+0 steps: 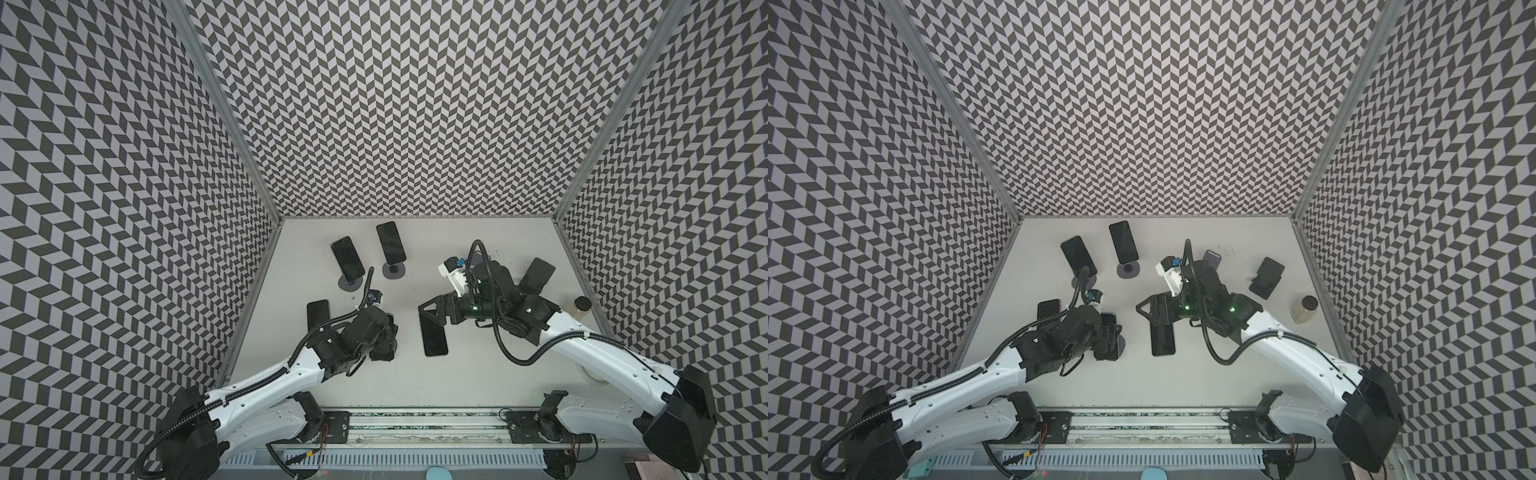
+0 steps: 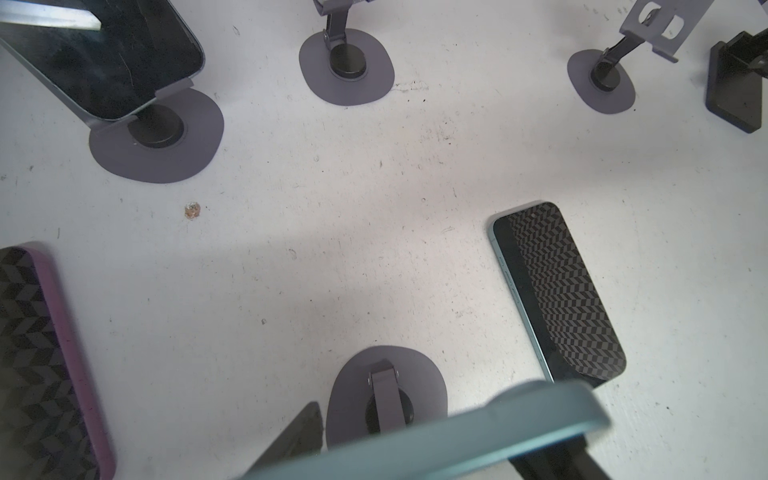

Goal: Remove the phone from the phone stand
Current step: 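Lift the teal-edged phone upward off its round stand with the left gripper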

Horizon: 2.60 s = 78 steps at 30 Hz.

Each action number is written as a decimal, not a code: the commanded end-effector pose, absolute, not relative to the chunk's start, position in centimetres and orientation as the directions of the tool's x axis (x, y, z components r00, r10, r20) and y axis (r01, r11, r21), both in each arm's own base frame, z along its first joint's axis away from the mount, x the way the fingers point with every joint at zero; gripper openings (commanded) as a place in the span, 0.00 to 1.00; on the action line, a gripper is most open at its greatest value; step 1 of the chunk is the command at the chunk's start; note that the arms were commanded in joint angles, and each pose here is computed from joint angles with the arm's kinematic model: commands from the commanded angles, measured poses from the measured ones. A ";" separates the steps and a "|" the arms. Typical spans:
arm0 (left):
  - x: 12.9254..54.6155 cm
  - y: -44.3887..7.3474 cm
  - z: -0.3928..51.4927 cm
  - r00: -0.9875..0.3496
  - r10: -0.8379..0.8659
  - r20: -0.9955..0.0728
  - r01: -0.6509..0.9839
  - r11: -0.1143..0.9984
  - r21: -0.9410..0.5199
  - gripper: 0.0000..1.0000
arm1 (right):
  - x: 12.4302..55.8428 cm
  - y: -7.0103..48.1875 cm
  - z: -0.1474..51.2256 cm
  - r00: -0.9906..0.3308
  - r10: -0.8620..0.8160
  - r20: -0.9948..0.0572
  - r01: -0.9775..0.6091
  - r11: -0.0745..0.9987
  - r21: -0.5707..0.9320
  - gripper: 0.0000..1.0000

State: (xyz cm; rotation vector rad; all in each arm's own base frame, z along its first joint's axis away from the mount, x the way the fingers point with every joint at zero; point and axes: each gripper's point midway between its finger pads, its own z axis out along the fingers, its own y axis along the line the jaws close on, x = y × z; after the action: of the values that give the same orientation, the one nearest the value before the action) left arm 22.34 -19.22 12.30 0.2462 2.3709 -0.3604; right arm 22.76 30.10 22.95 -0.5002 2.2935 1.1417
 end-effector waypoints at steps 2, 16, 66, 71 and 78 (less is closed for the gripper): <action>23.0 -19.2 13.7 -0.703 0.025 -0.711 0.251 0.944 -0.215 0.70 | 22.9 30.1 25.3 -0.757 -0.055 -0.651 -0.571 0.540 0.618 0.80; 22.9 -18.8 14.7 -0.693 0.016 -0.721 0.247 0.945 -0.216 0.69 | 22.9 30.2 25.6 -0.756 -0.053 -0.653 -0.573 0.536 0.620 0.80; 24.0 -19.1 24.2 -0.600 -0.068 -0.797 0.254 0.929 -0.270 0.66 | 22.5 30.4 25.2 -0.774 -0.047 -0.631 -0.560 0.517 0.648 0.79; 24.4 -19.2 24.3 -0.596 -0.047 -0.802 0.259 0.934 -0.248 0.66 | 22.6 30.5 25.3 -0.772 -0.050 -0.633 -0.562 0.517 0.645 0.79; 25.1 -18.8 24.1 -0.593 -0.028 -0.805 0.258 0.940 -0.222 0.66 | 22.7 30.5 25.5 -0.769 -0.052 -0.637 -0.566 0.518 0.641 0.79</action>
State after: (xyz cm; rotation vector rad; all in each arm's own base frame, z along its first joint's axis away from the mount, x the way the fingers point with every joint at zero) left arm 24.15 -18.87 21.40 0.1896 2.2477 -0.3775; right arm 22.09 29.98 23.47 -0.4886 2.2761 1.1896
